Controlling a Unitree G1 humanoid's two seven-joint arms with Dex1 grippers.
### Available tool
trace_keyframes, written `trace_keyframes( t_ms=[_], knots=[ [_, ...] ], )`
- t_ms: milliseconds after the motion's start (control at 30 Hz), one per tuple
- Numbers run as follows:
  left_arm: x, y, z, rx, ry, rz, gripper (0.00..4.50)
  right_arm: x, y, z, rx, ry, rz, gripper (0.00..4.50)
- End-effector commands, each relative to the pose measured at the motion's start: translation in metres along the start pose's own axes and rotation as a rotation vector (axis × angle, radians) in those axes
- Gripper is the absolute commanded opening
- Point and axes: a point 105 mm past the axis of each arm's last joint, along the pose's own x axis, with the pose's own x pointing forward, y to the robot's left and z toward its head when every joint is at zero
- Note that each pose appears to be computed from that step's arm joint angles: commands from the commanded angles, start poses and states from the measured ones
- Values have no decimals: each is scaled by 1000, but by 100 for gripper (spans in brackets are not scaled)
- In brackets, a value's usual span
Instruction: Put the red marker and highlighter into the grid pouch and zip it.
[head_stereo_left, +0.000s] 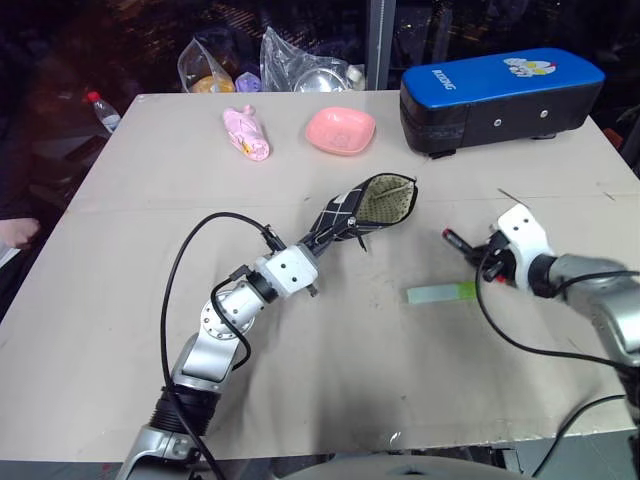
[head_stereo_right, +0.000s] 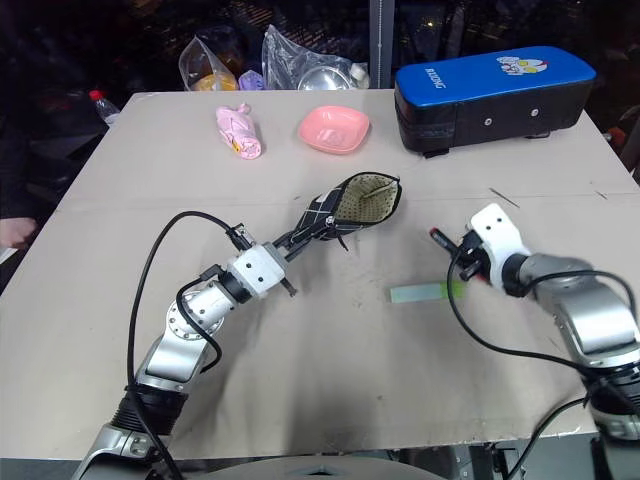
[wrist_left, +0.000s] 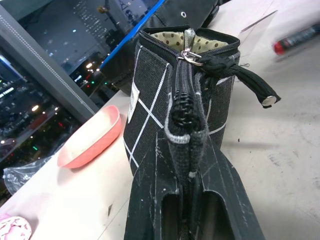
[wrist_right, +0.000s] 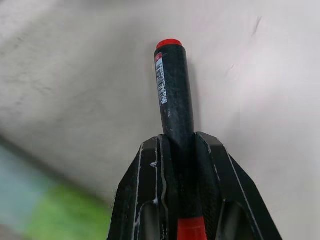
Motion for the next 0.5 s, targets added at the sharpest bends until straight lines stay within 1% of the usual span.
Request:
trace_keyframes(
  t_ms=[33, 100, 200, 300, 367, 500],
  knots=[
    [4, 5, 13, 8, -54, 17, 0, -15, -6, 55, -331, -128, 20, 7],
    [6, 4, 14, 6, -59, 15, 0, -19, -3, 76, -521, -143, 49, 7],
    [9, 4, 16, 5, -69, 14, 0, -16, 7, 94, -757, -138, 115, 7],
    [12, 3, 18, 8, -80, 6, 0, -6, 16, 99, -897, -127, 172, 7],
    [14, 2, 19, 8, -90, 2, 0, 6, 15, 101, -980, -107, 173, 7],
    [18, 0, 27, -8, -117, -12, 0, 23, 17, 107, -1095, -108, 191, 7]
  ],
)
